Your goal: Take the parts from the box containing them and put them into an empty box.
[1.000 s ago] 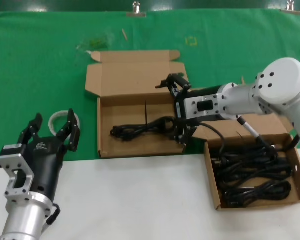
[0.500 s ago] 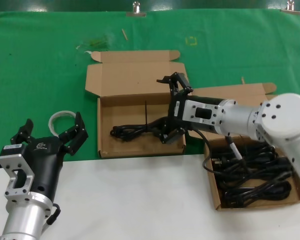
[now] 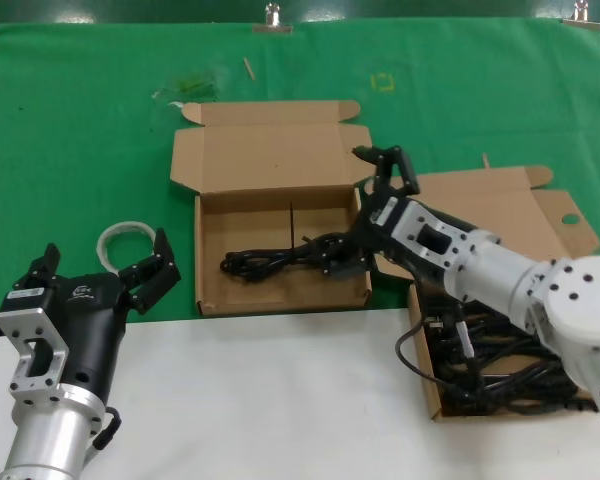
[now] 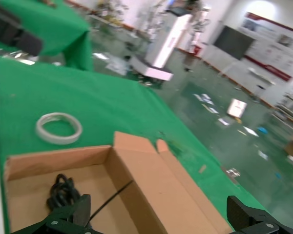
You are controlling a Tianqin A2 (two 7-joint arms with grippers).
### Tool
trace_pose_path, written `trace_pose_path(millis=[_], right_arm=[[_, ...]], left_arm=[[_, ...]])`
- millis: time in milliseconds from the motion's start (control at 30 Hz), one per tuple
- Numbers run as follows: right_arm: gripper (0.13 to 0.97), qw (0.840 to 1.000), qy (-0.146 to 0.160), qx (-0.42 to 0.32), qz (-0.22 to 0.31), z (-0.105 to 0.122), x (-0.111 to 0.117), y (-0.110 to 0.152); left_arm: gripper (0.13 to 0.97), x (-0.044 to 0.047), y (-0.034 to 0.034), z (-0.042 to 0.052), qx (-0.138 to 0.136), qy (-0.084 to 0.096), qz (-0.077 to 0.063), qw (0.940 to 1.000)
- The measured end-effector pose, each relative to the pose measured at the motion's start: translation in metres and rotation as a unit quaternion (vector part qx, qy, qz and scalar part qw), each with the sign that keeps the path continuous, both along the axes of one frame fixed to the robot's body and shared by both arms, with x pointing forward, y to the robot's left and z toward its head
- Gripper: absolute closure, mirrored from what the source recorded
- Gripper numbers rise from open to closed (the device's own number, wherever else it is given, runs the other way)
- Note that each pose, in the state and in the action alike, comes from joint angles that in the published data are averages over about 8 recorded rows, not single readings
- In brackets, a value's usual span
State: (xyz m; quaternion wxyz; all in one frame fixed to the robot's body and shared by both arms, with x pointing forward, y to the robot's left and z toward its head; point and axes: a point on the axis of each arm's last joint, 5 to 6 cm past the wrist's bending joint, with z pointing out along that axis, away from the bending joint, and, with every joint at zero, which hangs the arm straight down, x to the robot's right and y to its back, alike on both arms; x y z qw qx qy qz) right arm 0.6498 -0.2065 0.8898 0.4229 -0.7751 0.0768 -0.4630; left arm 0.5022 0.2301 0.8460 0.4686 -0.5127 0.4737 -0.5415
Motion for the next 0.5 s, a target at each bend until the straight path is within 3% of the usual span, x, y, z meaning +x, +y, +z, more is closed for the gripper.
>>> trace_pose_path(millis=[233,500], right_arm=[[0.13,0.997,0.003,0.066,-0.05,-0.011,-0.02,-0.008],[0.13,0.984,0.006,0.139,-0.11,-0.021,-0.046,-0.021]], left_arm=[[0.14,0.0,0.0,0.0,0.0,0.0,0.0,1.0],[0.133,0.0,0.0,0.0,0.0,0.0,0.0,1.0]])
